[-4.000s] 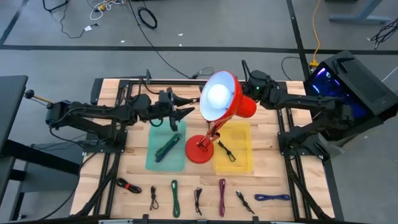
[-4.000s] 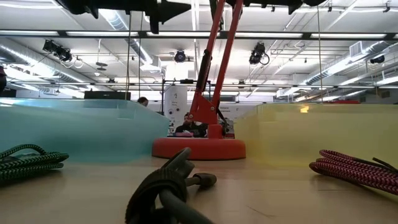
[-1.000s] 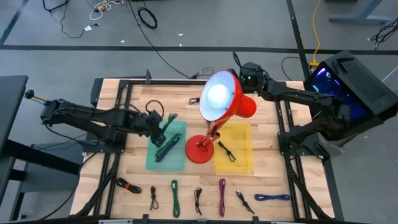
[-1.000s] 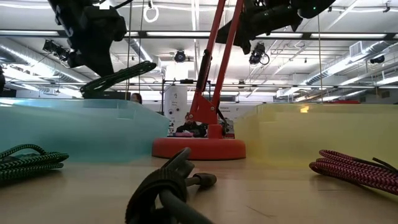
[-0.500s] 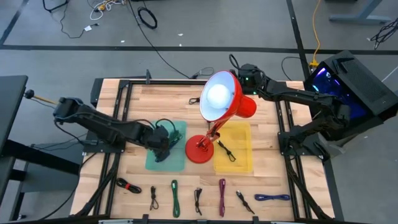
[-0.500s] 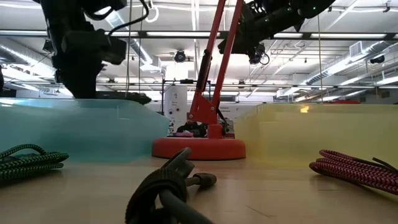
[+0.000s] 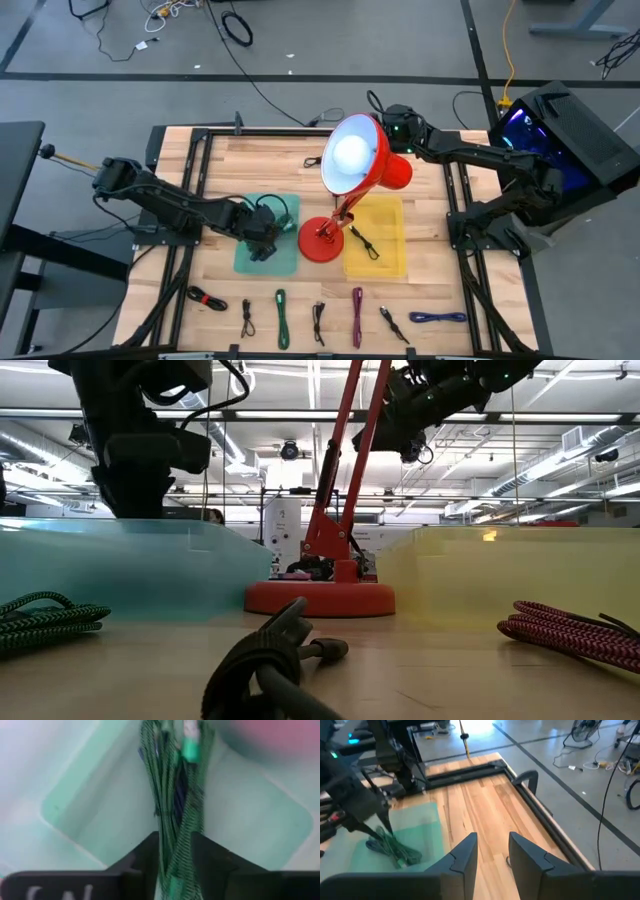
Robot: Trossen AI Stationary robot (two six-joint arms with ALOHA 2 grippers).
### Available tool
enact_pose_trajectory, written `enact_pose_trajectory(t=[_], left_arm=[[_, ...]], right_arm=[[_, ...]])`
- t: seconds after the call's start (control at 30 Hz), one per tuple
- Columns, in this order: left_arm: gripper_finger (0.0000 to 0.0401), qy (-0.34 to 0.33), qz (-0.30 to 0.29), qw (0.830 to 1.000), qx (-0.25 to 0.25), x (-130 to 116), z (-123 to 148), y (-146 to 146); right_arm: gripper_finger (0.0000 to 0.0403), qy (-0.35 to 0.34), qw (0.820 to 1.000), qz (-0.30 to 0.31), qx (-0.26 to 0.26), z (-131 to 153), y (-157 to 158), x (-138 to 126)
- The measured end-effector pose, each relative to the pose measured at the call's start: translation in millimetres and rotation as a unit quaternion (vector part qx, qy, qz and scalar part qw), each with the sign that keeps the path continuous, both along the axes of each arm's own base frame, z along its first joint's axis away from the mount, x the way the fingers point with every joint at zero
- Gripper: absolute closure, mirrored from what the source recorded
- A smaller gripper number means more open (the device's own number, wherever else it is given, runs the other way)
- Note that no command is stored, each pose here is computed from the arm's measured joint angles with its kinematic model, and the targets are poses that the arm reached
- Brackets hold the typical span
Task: Pick & Place USB Port
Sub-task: Put the top green patterned charger cable into the blue bin, then put the black charger cable into the yellow bin
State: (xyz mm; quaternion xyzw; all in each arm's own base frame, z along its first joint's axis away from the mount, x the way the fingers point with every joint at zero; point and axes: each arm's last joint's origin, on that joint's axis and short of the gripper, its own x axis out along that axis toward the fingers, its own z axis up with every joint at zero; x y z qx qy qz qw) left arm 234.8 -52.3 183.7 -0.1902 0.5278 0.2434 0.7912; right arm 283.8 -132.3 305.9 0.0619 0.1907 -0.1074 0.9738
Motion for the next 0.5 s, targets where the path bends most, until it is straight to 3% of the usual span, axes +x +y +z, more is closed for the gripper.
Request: enact_pose_trajectory(t=[0.27, 0.5], left_arm=[[0.0211, -0.067, -0.04, 0.995, 0.058, 3.6, 15.7, 2.1], [0.0191, -0.161, -0.066, 0.976, 0.131, -1.8, 48.4, 7.2]], right_arm=[[0.0285, 0.02, 0.995, -0.084, -0.045, -6.9, -14.8, -4.0], [0.0284, 0.068, 0.99, -0.126, 0.004, -50.0, -65.7, -0.9]])
